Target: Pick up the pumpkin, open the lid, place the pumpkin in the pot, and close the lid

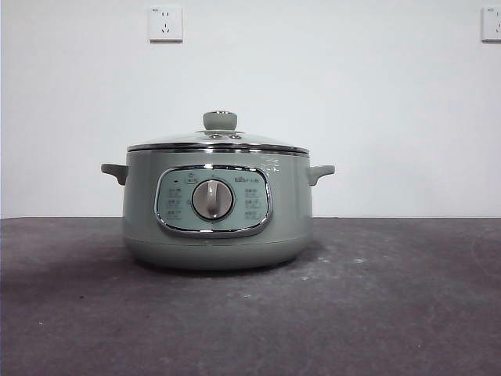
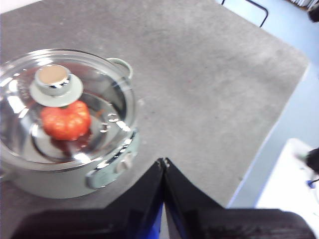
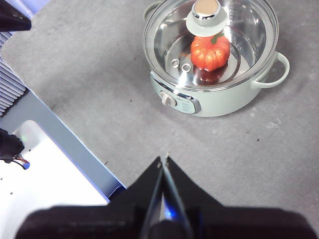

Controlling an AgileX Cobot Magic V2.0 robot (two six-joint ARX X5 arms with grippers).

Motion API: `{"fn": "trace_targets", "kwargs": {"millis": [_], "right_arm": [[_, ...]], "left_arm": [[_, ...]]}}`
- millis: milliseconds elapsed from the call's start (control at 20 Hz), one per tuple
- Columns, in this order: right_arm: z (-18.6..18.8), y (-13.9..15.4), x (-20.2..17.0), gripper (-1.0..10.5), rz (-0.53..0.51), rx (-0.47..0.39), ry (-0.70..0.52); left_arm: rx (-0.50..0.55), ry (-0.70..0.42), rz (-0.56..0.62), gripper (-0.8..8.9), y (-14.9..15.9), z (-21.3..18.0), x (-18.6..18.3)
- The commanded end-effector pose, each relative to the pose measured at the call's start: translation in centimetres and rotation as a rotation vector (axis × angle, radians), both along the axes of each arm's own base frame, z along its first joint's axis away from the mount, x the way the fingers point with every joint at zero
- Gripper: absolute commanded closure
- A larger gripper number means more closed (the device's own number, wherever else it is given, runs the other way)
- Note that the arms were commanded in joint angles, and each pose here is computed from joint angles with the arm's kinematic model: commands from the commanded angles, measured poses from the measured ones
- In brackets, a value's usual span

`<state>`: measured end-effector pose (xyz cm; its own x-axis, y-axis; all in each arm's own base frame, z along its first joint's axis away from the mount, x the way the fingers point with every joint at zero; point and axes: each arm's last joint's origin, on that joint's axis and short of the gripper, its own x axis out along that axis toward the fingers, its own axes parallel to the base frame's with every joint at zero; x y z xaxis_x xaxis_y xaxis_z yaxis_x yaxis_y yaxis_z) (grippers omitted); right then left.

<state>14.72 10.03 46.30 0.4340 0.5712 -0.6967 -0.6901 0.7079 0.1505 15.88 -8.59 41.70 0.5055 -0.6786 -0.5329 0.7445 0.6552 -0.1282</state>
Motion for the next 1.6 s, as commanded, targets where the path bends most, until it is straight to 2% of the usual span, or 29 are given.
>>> {"fn": "trace_targets", "kwargs": {"millis": [50,300,500,600,750,1050,1300,1600], "right_arm": [[-0.1,-0.1,-0.2,9.5,-0.005,-0.006,0.014],[-0.1,-0.1,-0.2,9.5,-0.005,-0.006,0.014],[-0.1,-0.1,-0.2,9.5,-0.005,-0.006,0.014],[-0.1,-0.1,-0.2,9.5,-0.005,-0.006,0.014],[0.0,-0.1,-0.2,9.5,-0.005,-0.006,0.013],[0.0,-0.2,-0.3,9.5,-0.005,-0.004,0.011],[0.0,-0.2,-0.3,9.5,-0.005,-0.004,0.011],[0.0,-0.2,-0.3,9.5,-0.005,-0.004,0.011]], "left_arm": [[0.046,-0.105,0.078,8.17,1.2,0.5,-0.2],[-0.025,-0.345,0.284,8.17,5.1,0.4,-2.9],[-0.057,-0.559,0.433,8.17,7.0,-3.6,-5.3],[-0.070,-0.611,0.499,8.17,7.5,-6.4,-6.2],[-0.107,-0.593,0.574,8.17,7.9,-11.3,-6.7],[-0.085,-0.532,0.696,8.17,8.4,-19.8,-6.5],[-0.047,-0.486,0.812,8.17,8.7,-24.2,-6.3],[-0.020,-0.436,0.833,8.17,8.8,-27.0,-6.3]]}}
